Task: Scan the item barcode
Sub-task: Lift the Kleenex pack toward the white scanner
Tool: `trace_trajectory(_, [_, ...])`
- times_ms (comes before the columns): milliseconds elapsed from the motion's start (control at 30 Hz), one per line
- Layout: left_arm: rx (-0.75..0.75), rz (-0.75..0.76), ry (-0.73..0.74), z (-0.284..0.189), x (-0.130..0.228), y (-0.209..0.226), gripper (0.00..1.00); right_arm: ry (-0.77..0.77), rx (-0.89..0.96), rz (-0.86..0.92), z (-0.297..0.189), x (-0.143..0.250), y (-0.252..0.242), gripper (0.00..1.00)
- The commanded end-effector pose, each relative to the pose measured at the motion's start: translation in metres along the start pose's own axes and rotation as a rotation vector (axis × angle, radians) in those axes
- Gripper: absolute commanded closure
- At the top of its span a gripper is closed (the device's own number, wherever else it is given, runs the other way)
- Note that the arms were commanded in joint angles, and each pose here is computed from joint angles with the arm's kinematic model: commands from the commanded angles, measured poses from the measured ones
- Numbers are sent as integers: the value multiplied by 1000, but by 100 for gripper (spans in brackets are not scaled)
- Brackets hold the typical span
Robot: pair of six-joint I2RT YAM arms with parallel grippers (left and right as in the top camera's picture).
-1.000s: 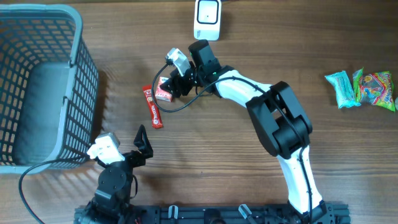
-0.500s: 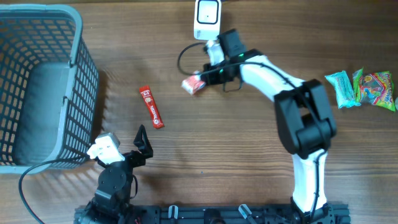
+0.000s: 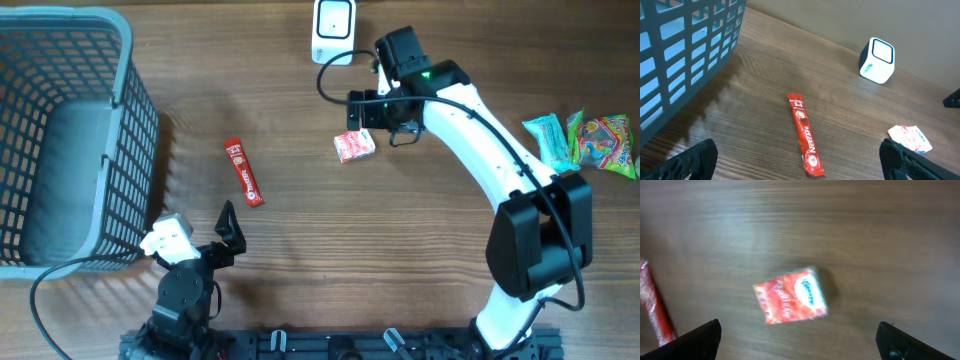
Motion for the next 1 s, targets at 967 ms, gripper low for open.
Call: trace_trajectory(967, [0,-13,-5,0,1,0,0,138,-137,-260,92,15,-7,10])
Point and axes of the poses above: each gripper's point midway between its finger pads, its own z axis out along the fingers, its own y axis along the line the jaws close on, x = y × z, the point moved 4 cm from there along -z, back along the fingers, and after that the axes turned 6 degrees about z, right-handed, at the moved point
